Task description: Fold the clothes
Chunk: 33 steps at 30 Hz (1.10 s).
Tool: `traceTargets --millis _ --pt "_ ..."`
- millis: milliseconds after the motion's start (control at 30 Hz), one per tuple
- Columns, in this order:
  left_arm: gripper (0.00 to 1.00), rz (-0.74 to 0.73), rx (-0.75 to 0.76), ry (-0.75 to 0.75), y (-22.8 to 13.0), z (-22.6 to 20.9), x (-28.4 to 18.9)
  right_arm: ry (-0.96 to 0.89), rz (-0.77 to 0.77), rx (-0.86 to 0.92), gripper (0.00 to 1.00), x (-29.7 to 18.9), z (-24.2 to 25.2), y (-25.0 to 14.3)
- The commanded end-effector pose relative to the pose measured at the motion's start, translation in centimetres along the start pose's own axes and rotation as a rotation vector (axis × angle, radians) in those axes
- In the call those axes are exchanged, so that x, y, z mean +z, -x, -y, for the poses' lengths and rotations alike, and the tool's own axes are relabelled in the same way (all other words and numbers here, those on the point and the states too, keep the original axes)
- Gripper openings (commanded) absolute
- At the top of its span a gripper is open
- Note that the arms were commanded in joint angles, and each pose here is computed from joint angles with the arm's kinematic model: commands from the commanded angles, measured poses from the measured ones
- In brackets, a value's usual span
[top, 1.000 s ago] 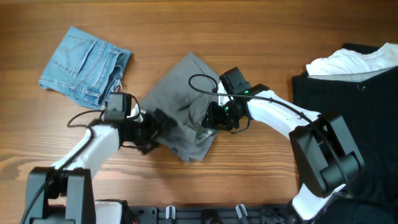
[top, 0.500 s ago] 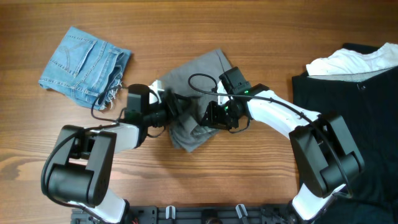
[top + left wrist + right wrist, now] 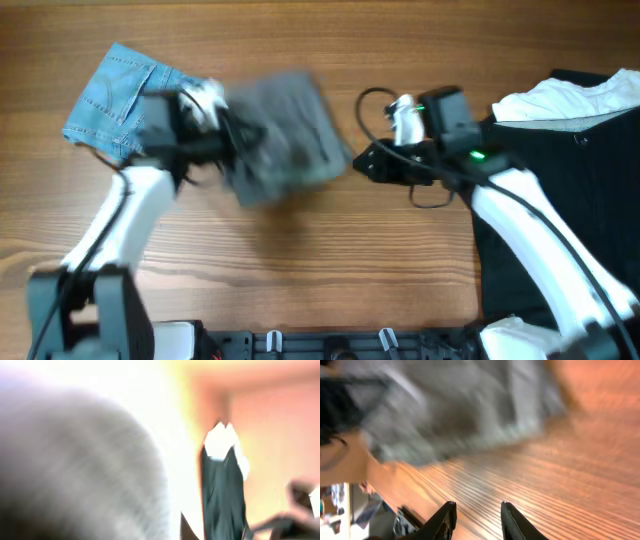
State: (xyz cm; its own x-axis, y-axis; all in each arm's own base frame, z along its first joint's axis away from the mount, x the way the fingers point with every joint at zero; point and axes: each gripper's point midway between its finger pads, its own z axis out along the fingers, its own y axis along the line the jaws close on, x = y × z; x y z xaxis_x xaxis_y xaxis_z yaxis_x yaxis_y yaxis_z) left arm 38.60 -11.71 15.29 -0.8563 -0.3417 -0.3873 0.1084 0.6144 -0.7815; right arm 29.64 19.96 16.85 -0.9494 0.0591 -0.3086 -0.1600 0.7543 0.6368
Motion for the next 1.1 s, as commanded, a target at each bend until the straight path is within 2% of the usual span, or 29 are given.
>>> traceTargets --millis 0,67,200,267,333,400,500,533,567,600,633,667,700,800,900,933,1000,1067 --pt "0.04 0.313 0.28 -0.056 10.4 6.5 -7.2 0.006 0.099 -0.012 0.34 -2.7 -1.1 1.3" --pt "0.04 0.441 0.308 0.016 13.8 5.1 -9.1 0.006 0.09 -0.006 0.34 -2.9 -1.1 0.9" --pt "0.04 0.561 0.248 0.085 18.6 -3.4 -10.0 -0.036 0.004 0.048 0.3 -2.8 0.0 -1.3" --pt "0.04 0.588 0.189 -0.025 20.4 -5.0 -10.3 -0.058 -0.039 0.078 0.29 -2.9 0.5 -2.5" --pt "0.04 0.636 0.193 -0.11 22.2 -4.1 -10.9 -0.065 -0.056 0.09 0.29 -2.9 0.6 -2.9" --pt "0.04 0.68 0.189 -0.071 23.1 -4.6 -11.6 -0.069 -0.063 0.107 0.29 -2.9 0.7 -3.1" --pt "0.04 0.638 0.127 0.041 22.1 -8.7 -12.0 -0.073 -0.069 0.128 0.29 -2.9 0.8 -3.3" --pt "0.07 0.616 0.076 0.076 21.4 -10.4 -12.4 -0.073 -0.069 0.128 0.29 -2.9 0.8 -3.3" --pt "0.16 0.601 0.022 0.119 20.7 -12.2 -13.1 -0.073 -0.068 0.128 0.29 -2.9 0.8 -3.3" --pt "0.46 0.589 -0.023 0.182 19.9 -14.4 -14.0 -0.073 -0.069 0.127 0.29 -2.9 0.8 -3.3" --pt "0.89 0.584 -0.1 0.252 18.9 -17.0 -15.3 -0.073 -0.069 0.126 0.29 -2.9 0.8 -3.3" --pt "0.93 0.586 -0.164 0.283 18.1 -18.7 -16.7 -0.073 -0.07 0.125 0.29 -2.9 0.8 -3.3" --pt "1.0 0.578 -0.229 0.284 17.2 -19.7 -17.8 -0.073 -0.07 0.125 0.29 -2.9 0.8 -3.3" --pt "1.0 0.505 -0.47 0.282 12.5 -21.3 -20.8 -0.073 -0.069 0.124 0.29 -2.9 0.8 -3.3" --pt "1.0 0.463 -0.531 0.358 9.2 -21.7 -23.1 -0.071 -0.073 0.076 0.29 -2.9 0.8 -3.4" --pt "1.0 0.446 -0.502 0.368 8.7 -20.9 -23.5 -0.071 -0.073 0.055 0.28 -2.9 0.8 -3.4" --pt "1.0 0.394 -0.348 0.389 8.1 -17.1 -23.8 -0.066 -0.063 0.013 0.27 -3.3 0.5 -3.3" --pt "1.0 0.327 -0.096 0.383 7.6 -9.5 -22.8 -0.108 0.015 -0.055 0.27 -4.6 0.5 -2.4"
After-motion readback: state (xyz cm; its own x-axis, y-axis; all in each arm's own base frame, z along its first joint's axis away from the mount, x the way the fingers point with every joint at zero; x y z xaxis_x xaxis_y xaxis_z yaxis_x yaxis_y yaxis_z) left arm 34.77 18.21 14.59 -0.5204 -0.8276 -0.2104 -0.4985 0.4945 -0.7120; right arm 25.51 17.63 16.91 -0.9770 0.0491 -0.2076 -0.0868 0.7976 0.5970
